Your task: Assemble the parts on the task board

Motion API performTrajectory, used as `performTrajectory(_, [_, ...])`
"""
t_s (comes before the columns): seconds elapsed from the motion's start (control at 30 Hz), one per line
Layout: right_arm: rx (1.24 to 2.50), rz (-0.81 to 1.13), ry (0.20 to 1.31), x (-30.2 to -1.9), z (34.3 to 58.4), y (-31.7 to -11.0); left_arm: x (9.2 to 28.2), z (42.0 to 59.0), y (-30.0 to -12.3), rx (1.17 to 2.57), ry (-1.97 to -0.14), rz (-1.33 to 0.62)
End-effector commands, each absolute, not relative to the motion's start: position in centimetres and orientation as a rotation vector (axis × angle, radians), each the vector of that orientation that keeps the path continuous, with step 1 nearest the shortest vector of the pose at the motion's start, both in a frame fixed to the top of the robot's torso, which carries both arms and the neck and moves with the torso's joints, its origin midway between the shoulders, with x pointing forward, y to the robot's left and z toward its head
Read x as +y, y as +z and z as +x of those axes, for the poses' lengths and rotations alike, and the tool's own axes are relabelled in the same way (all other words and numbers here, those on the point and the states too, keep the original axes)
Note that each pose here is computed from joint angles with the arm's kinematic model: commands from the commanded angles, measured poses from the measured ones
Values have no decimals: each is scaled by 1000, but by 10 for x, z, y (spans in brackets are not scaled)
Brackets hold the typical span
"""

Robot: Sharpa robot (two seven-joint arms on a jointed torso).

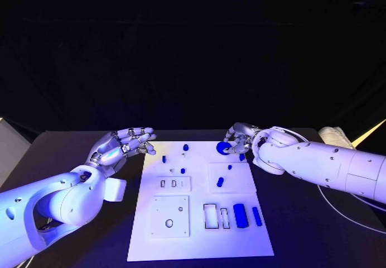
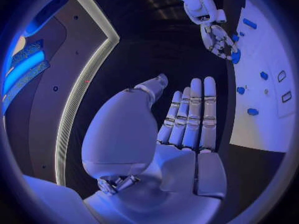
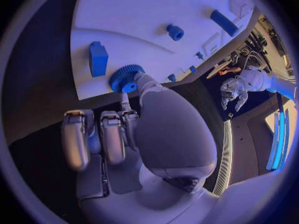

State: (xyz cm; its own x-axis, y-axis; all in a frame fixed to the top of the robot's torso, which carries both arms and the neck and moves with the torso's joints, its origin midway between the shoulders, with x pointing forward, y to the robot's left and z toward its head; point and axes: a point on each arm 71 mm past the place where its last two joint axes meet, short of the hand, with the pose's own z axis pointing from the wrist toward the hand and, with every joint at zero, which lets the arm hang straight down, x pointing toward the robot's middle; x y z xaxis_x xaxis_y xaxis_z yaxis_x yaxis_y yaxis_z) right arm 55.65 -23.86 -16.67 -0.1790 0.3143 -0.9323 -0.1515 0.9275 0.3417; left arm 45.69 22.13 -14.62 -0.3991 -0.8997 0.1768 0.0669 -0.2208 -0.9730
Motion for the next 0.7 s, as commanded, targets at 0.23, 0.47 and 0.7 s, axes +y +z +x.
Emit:
performTrajectory(0.23, [1674, 112, 407, -235, 554, -169, 219, 456, -145, 1309, -1732, -1043])
performTrajectory(0.47, [1606, 81, 398, -226, 549, -162, 220, 457, -145, 1309, -1730, -1043])
performTrajectory(0.7, [1534, 44, 399, -216, 545, -152, 220, 457, -145, 1308, -1728, -1044])
